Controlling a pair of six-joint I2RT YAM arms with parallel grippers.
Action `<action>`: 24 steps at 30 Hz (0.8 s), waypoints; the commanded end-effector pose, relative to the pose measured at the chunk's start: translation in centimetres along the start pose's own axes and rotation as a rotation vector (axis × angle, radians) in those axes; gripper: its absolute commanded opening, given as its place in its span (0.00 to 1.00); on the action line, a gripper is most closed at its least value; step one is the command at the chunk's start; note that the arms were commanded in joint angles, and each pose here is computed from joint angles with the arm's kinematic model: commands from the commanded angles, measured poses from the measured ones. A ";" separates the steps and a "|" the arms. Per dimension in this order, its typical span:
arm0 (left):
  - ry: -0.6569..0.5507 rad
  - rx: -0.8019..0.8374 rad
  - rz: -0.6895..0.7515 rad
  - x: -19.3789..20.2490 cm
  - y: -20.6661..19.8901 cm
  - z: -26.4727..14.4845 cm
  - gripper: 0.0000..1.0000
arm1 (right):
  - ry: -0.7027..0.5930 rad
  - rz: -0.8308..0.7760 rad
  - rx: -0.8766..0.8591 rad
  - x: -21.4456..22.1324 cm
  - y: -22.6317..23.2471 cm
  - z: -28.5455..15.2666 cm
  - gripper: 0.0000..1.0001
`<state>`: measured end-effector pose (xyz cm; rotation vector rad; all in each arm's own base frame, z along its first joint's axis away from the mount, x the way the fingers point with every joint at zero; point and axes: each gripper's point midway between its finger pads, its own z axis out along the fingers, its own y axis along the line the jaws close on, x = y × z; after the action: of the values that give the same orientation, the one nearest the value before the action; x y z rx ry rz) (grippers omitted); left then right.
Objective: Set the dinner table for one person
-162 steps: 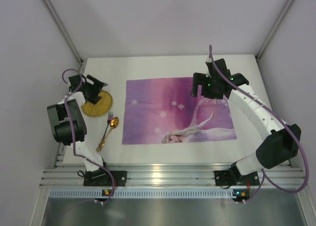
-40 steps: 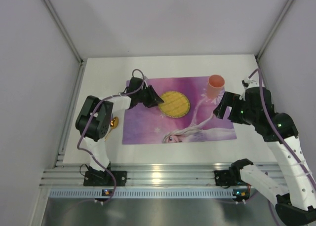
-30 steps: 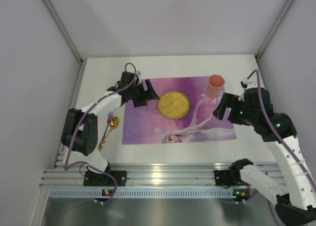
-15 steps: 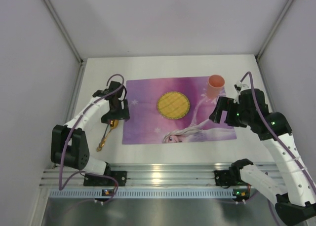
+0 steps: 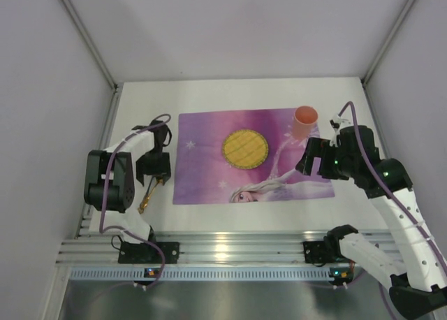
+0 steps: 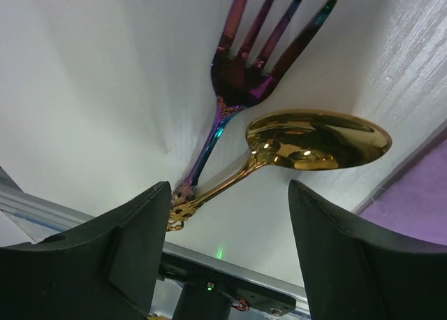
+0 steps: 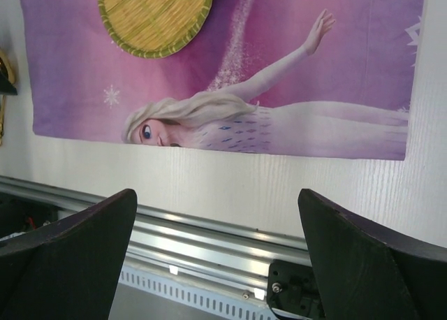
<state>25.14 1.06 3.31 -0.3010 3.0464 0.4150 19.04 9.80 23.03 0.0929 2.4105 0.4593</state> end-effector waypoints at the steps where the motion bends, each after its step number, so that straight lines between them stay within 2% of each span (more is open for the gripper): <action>1: 0.043 0.024 0.041 0.6 -0.6 0.9 0.73 | -0.038 -0.022 0.018 -1.0 -0.3 0.0 1.00; 6: 0.116 0.021 0.057 1.6 -1.3 3.5 0.53 | -0.022 -0.018 0.042 -0.7 -0.8 0.6 1.00; 7: 0.122 0.018 0.058 1.5 -1.3 3.9 0.42 | -0.016 -0.016 0.044 -0.6 -0.9 0.8 1.00; 11: 0.133 0.011 0.047 0.3 -1.4 4.8 0.13 | -0.007 -0.013 0.060 -0.5 -1.2 1.2 1.00; 14: 0.101 -0.002 0.043 -1.5 -1.4 4.7 0.00 | 0.003 -0.014 0.068 -0.5 -1.3 1.5 1.00; 20: 0.074 0.017 0.042 -4.7 -2.1 4.4 0.00 | 0.014 -0.013 0.077 -0.7 -1.4 1.9 1.00; 24: -0.005 0.098 0.000 -7.8 -3.2 1.1 0.00 | -0.005 -0.018 0.080 -1.7 -1.1 1.7 1.00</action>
<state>27.59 1.20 1.51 -0.2287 3.2374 0.4373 19.95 9.27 20.65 0.1038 2.5000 0.3689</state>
